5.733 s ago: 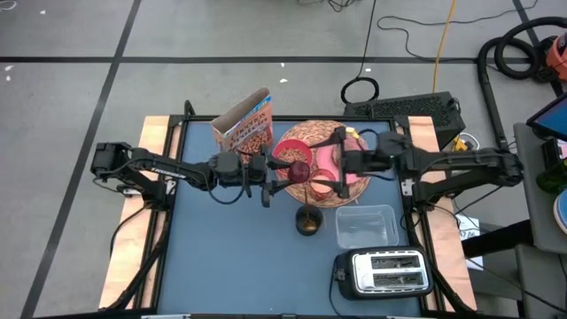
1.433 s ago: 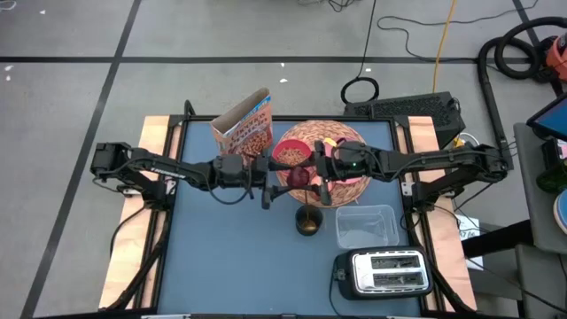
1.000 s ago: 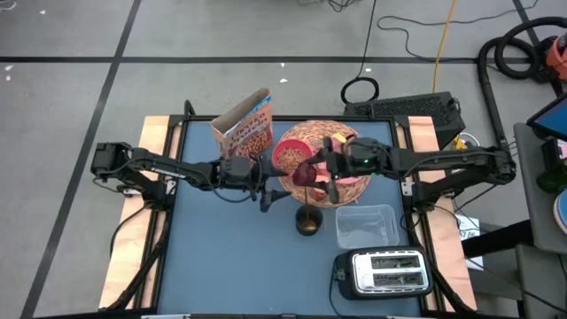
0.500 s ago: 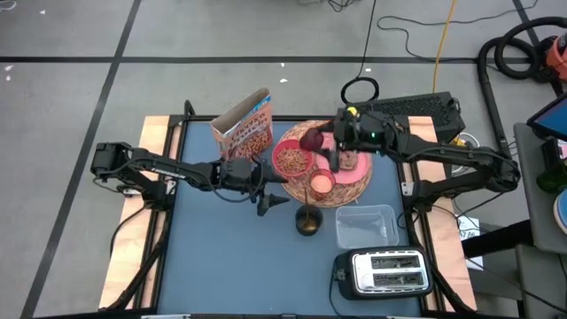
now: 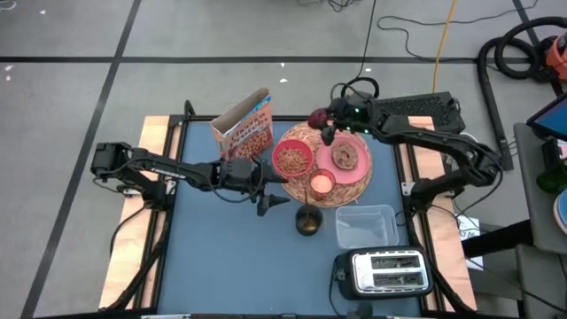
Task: Arrange a breakfast setting
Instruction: Put the red apple on the top center of the brown woven mat
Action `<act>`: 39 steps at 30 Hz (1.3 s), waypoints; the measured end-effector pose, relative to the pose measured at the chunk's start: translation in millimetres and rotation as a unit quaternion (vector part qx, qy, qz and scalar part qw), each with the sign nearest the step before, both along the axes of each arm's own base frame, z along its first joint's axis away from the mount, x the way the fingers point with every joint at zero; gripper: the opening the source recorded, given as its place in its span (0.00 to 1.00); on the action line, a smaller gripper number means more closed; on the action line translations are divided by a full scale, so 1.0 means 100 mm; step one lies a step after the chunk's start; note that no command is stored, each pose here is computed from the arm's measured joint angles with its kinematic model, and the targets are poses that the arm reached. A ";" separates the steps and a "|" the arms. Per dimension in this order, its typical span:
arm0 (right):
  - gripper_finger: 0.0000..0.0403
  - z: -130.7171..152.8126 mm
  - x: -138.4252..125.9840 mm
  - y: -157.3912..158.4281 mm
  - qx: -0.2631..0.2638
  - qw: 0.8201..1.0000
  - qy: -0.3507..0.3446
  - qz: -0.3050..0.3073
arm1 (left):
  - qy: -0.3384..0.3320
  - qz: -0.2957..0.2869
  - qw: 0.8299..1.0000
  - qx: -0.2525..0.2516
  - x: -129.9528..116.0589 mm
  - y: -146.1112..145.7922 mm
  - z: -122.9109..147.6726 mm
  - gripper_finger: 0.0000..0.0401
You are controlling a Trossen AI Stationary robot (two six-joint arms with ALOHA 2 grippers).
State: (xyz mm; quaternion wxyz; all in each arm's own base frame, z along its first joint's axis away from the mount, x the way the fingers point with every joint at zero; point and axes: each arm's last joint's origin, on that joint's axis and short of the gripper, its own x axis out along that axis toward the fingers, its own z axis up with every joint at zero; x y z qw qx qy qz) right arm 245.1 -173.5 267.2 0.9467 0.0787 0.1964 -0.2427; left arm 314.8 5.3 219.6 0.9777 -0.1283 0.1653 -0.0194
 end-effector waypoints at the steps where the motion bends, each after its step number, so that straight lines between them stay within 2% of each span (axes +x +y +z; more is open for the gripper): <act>1: 0.64 -0.05 0.01 -0.04 0.009 1.000 0.005 -0.006 | 0.000 0.000 1.000 0.000 0.00 0.00 0.00 0.84; 10: 0.65 -0.45 0.08 -0.26 0.043 0.996 0.064 -0.046 | 0.000 0.000 1.000 0.000 0.00 0.00 0.00 0.84; 15: 0.65 -0.44 0.09 -0.27 0.028 0.996 0.062 -0.057 | 0.000 0.000 1.000 0.000 0.00 0.00 0.00 0.84; 23: 0.65 -0.43 0.16 -0.20 0.073 0.994 0.025 -0.075 | 0.000 0.000 1.000 0.000 0.00 0.00 0.00 0.84; 27: 0.65 -0.42 0.23 -0.10 0.079 0.986 0.014 -0.144 | 0.000 0.000 1.000 0.000 0.00 0.00 0.00 0.84; 31: 0.65 -0.43 0.29 0.03 0.062 0.973 0.014 -0.224 | 0.000 0.000 1.000 0.000 0.00 0.00 0.00 0.84; 34: 0.65 -0.45 0.33 0.13 0.058 0.968 0.025 -0.245 | 0.000 0.000 1.000 0.000 0.00 0.00 0.00 0.84; 39: 0.65 -0.53 0.34 0.19 0.086 0.960 0.034 -0.264 | 0.000 0.000 1.000 0.000 0.00 0.00 0.00 0.84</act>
